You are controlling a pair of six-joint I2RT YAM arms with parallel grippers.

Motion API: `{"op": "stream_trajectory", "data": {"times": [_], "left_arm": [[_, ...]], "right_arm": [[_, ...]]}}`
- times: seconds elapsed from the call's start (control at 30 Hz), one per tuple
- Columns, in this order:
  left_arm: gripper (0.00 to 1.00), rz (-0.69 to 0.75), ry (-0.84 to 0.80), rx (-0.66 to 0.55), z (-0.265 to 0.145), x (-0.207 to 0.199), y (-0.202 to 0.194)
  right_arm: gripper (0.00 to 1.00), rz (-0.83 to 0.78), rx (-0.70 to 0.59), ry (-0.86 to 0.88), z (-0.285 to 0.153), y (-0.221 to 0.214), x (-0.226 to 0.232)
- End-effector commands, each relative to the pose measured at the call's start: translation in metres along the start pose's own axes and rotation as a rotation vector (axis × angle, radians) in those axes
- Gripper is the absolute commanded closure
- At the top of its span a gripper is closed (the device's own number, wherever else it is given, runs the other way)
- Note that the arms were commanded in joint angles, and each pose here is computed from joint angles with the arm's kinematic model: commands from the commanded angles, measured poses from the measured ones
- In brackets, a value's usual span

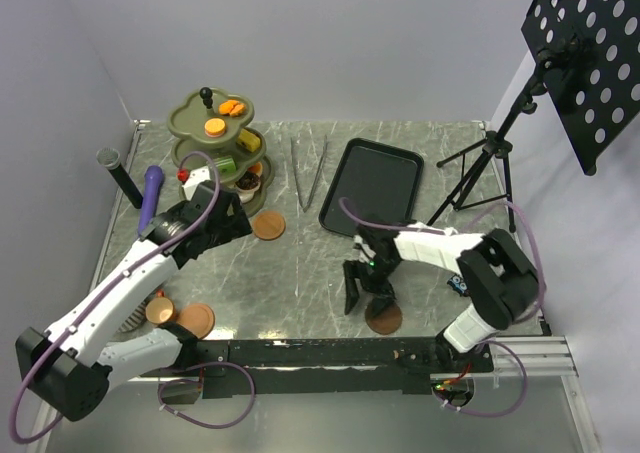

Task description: Serve the afternoon tea

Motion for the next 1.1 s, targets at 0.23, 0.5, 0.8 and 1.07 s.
{"op": "stream_trajectory", "data": {"times": [0.23,0.5,0.8,1.07], "left_arm": [[0.00,-0.013,0.052,-0.121,-0.024,0.023,0.014],[0.00,-0.084,0.078,-0.184,-0.042,0.037,0.017],[0.00,-0.100,0.093,-0.181,-0.047,0.043,0.014],[0.00,-0.078,0.093,-0.164,-0.044,0.042,0.011]], "right_arm": [[0.26,-0.228,-0.445,0.099,0.012,0.108,0.109],[0.28,-0.275,-0.523,0.192,0.013,0.152,0.164],[0.28,-0.278,-0.528,0.279,0.019,0.177,0.203],[0.29,-0.287,-0.516,0.302,0.024,0.176,0.212]]}}
Point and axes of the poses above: each gripper's point midway between its finger pads, its own z axis out along the fingers, its own x axis along the line the jaws close on, y = z × x, the point moved 6 cm from there along -z, back along the fingers, and after that the axes turned 14 degrees about z, right-handed, at the moved point
